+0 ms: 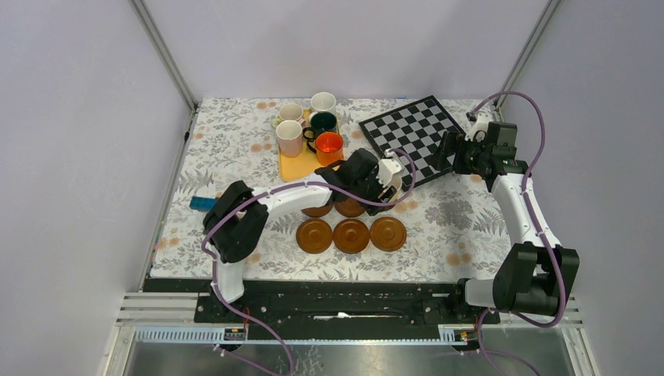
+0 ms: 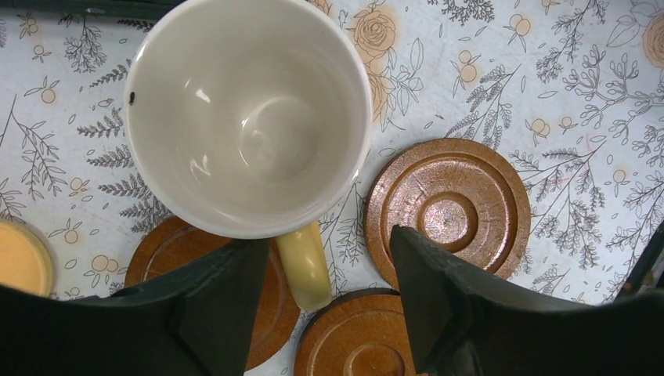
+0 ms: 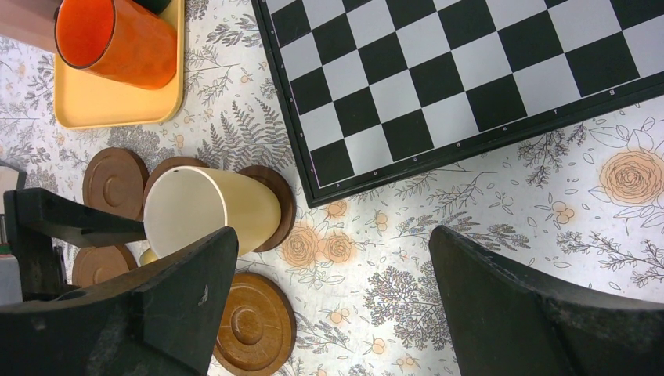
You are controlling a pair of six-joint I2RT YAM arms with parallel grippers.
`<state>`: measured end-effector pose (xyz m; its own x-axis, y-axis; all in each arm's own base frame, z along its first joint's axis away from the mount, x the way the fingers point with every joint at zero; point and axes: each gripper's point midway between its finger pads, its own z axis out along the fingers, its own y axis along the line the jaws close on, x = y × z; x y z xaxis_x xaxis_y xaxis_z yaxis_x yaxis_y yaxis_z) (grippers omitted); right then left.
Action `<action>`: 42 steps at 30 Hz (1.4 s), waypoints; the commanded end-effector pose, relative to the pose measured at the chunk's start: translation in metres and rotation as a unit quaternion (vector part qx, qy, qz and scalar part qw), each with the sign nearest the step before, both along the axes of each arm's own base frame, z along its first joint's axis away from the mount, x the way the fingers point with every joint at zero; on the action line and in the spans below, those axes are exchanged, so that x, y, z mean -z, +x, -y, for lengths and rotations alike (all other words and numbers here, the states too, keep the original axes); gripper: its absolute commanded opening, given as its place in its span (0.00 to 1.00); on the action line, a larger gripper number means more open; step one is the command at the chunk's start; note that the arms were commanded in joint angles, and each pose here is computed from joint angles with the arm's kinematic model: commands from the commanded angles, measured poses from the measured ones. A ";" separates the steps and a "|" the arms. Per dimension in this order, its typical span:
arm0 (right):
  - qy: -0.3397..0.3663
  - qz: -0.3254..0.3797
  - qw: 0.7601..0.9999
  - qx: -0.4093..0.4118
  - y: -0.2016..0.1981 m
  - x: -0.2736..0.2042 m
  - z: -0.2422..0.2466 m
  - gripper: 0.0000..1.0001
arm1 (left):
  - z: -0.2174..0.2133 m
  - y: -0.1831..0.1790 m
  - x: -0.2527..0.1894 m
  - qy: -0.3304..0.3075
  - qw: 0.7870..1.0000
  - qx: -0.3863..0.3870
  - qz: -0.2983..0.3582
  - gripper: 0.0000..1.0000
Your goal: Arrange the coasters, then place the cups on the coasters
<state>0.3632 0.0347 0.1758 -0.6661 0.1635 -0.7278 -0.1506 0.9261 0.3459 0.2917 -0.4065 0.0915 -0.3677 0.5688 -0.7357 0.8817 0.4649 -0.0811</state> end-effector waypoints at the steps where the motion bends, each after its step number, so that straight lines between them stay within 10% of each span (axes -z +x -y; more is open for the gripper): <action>1: -0.001 0.033 0.999 -0.011 0.004 -0.015 -0.002 1.00 | 0.004 0.014 -0.059 -0.035 0.998 -0.011 0.058 0.69; 14: 0.004 0.037 0.999 -0.020 0.002 -0.016 -0.005 1.00 | -0.076 0.029 -0.122 -0.069 0.994 0.043 0.074 0.90; 27: 0.007 0.039 0.999 -0.028 0.001 -0.019 -0.008 0.99 | -0.183 0.125 -0.091 0.035 0.978 0.123 0.167 0.82; 42: 0.007 0.029 0.999 -0.028 0.001 -0.011 -0.007 1.00 | -0.211 0.176 -0.040 0.117 0.929 0.228 0.267 0.79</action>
<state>0.3610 0.0417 0.1774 -0.6647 0.1544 -0.7309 -0.1896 0.9115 0.3650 0.4501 -0.1891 0.1247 0.1595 0.7687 -0.6194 0.9247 0.1034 0.3664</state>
